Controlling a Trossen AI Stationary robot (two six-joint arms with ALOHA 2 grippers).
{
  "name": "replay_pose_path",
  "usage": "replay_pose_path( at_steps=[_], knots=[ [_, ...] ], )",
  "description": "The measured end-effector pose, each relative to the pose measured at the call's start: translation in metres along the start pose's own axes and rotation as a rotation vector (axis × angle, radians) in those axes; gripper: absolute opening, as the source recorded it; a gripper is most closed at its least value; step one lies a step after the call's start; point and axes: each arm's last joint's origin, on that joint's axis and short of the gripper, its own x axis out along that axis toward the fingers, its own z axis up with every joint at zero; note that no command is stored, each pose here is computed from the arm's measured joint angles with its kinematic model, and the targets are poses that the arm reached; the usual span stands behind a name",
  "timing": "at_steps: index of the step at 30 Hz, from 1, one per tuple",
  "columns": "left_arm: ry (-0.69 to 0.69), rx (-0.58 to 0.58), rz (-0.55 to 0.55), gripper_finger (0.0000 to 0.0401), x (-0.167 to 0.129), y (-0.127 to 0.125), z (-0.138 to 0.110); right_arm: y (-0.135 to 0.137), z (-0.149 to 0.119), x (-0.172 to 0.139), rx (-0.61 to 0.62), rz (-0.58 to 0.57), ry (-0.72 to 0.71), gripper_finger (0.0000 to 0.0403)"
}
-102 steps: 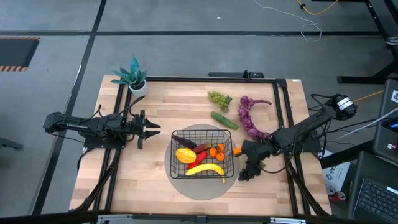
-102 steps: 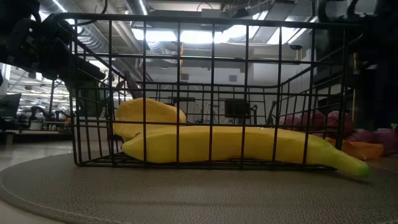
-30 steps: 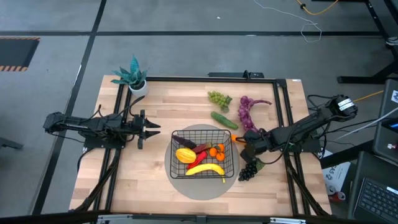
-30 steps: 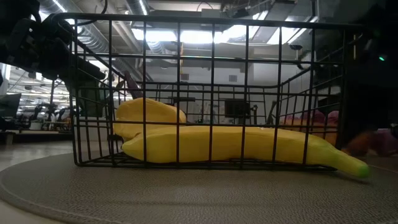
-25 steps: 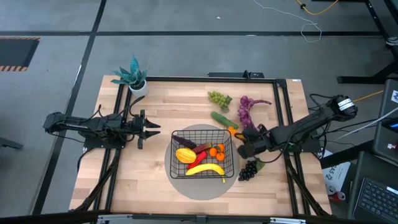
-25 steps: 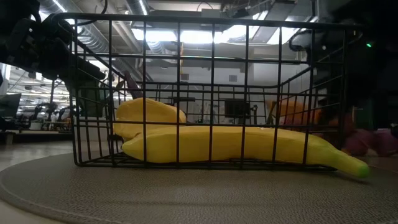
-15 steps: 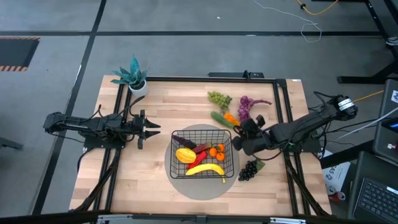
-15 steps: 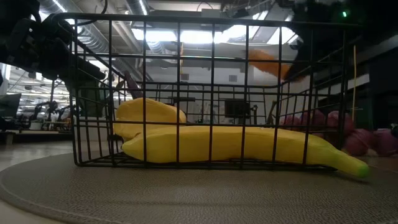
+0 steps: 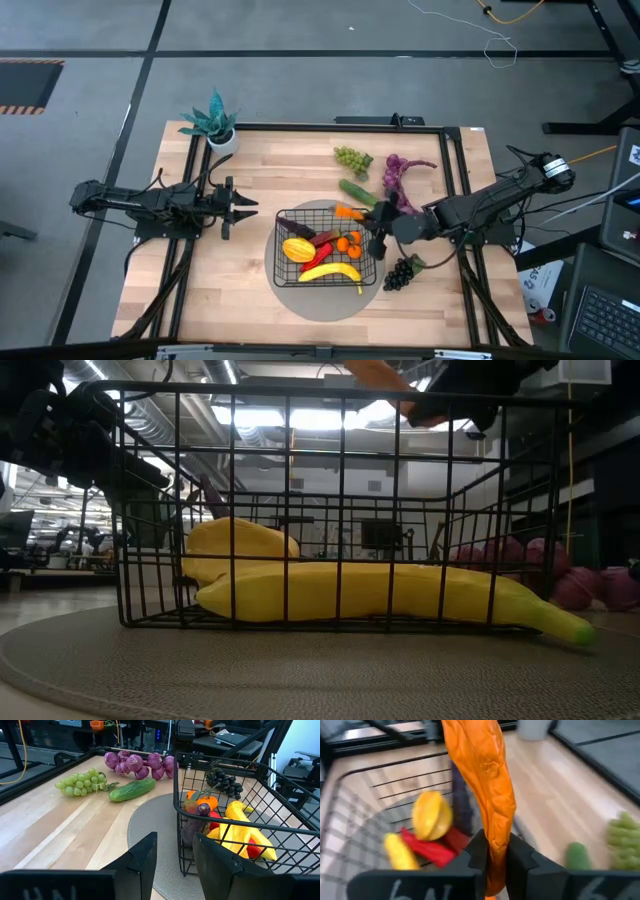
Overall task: Build produce basket
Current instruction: Put the orange chili pepper into the black wire basket
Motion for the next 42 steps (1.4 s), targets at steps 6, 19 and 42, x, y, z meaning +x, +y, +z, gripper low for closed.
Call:
replay_pose_path(
  at_steps=[6,19,42],
  knots=[
    [0.0,0.0,0.0,0.0121,0.0,0.0,0.0,0.002,0.0,0.0,0.01,0.073,0.019,0.0053],
    [0.0,0.0,0.0,0.0121,0.0,0.0,0.0,0.006,0.017,0.001,-0.032,0.188,-0.111,0.0073],
    [0.0,0.0,0.0,0.0121,0.0,0.0,0.0,0.003,0.012,0.042,-0.033,0.255,-0.084,0.0144]
  ],
)
